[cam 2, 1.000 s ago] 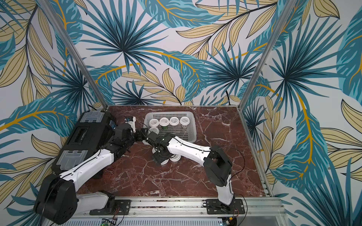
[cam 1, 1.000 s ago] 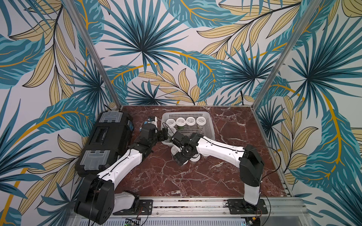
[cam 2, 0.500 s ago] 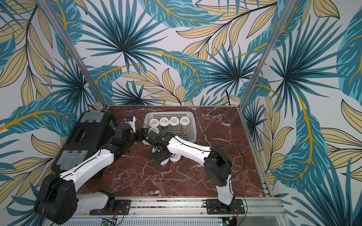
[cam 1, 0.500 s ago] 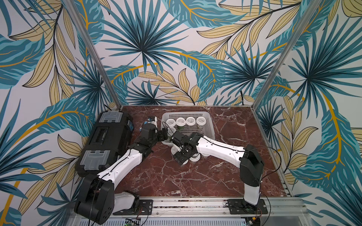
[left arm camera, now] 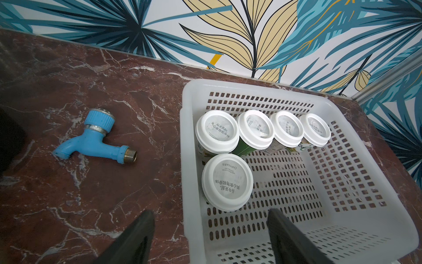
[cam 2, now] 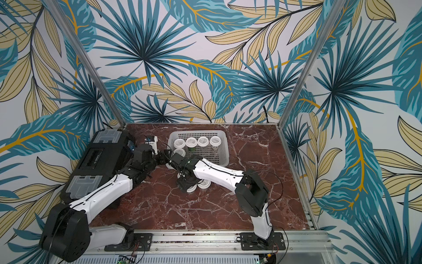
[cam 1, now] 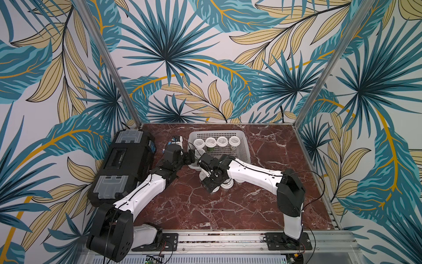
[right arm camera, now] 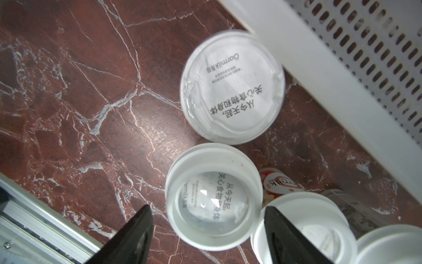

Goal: Put the yogurt in the basket
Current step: Pick up the yogurt from the center of the board.

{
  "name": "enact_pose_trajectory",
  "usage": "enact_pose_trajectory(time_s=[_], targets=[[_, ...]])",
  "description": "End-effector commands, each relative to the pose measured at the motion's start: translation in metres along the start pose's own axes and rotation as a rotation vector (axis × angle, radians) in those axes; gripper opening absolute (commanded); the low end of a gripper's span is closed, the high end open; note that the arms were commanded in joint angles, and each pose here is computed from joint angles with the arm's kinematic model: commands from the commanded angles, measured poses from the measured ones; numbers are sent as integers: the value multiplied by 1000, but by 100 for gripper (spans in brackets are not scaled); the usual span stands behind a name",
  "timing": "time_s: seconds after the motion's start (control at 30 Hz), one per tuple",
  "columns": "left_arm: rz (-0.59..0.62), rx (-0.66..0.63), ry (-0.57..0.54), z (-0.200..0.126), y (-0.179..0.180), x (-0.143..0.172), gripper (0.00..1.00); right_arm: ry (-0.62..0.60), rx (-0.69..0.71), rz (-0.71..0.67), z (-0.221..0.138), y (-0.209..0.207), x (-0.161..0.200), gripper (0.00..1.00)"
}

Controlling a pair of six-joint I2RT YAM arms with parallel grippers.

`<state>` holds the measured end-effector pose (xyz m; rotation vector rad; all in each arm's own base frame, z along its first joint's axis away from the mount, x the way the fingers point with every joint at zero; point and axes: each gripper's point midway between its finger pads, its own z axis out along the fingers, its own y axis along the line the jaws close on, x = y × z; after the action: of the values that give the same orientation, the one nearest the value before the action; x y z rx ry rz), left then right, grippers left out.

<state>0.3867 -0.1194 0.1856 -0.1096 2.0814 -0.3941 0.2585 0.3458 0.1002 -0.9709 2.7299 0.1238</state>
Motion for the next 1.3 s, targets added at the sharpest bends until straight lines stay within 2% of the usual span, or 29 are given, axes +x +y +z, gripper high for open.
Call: enact_pose_trajectory(time_s=[0.0, 0.47, 0.73, 1.27], targets=[[1, -5, -27, -4, 3, -8, 82, 36, -3, -21, 7, 4, 5, 81], [-3, -8, -27, -4, 4, -7, 82, 57, -13, -23, 14, 6, 8, 78], [-4, -7, -31, -4, 4, -8, 82, 58, -7, -21, 15, 5, 9, 81], [-5, -8, -27, -4, 5, -7, 82, 78, 31, -36, 20, 3, 13, 79]])
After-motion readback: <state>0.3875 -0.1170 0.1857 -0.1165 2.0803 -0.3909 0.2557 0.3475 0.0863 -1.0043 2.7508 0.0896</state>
